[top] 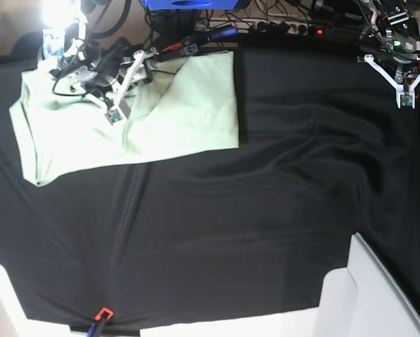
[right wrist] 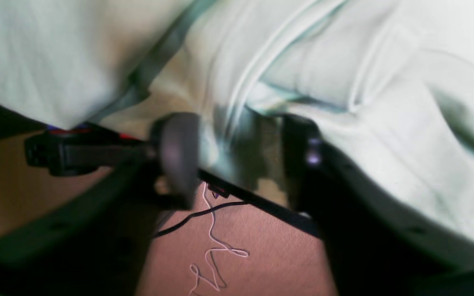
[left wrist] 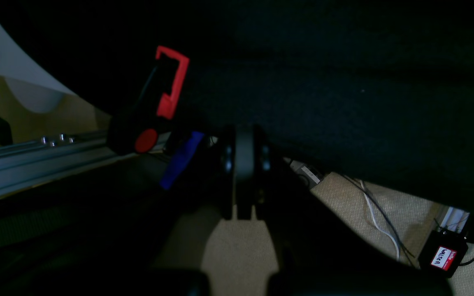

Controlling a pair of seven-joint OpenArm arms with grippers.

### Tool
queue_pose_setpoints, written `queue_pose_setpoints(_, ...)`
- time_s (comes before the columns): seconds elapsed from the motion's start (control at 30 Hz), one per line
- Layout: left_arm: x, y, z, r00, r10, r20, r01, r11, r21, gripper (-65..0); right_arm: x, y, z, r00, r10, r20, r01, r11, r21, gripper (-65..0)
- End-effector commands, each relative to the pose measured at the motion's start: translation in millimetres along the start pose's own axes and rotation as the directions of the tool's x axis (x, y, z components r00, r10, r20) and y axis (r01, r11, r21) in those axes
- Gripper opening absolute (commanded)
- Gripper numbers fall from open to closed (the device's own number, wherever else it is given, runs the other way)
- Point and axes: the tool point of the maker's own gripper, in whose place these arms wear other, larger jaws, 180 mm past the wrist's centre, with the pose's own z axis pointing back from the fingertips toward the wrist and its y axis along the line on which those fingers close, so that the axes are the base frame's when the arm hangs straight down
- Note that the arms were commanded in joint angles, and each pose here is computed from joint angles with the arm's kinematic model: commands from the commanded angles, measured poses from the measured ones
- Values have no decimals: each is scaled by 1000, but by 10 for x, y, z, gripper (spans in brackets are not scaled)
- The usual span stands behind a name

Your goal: Fold the T-shirt properly

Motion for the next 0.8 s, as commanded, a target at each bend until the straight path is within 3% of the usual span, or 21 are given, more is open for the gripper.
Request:
queue_pose_setpoints(0.0,67,123,21,1000,-8,22,8,999,35,-650,107,24,17,999,-1,37,0,1000,8,-458)
queue_pose_setpoints(0.1,67,123,21,1000,-8,22,8,999,35,-650,111,34,15,999,-2,39,2,1000,10,-598)
queue_pose_setpoints(0.17,67,123,21,1000,-8,22,8,999,35,-650,105,34,14,999,-2,35,2,1000,10,-650)
queue_pose_setpoints(0.33,67,123,21,1000,-8,22,8,999,35,-650,24,-7,35,1000,0,-21,0,1000,-1,-647)
queue_pose_setpoints(0.77,69,129,21,1000,-9,23,9,999,36,-650,-17,-66,284,998,27,-61,-31,998,-59,-647)
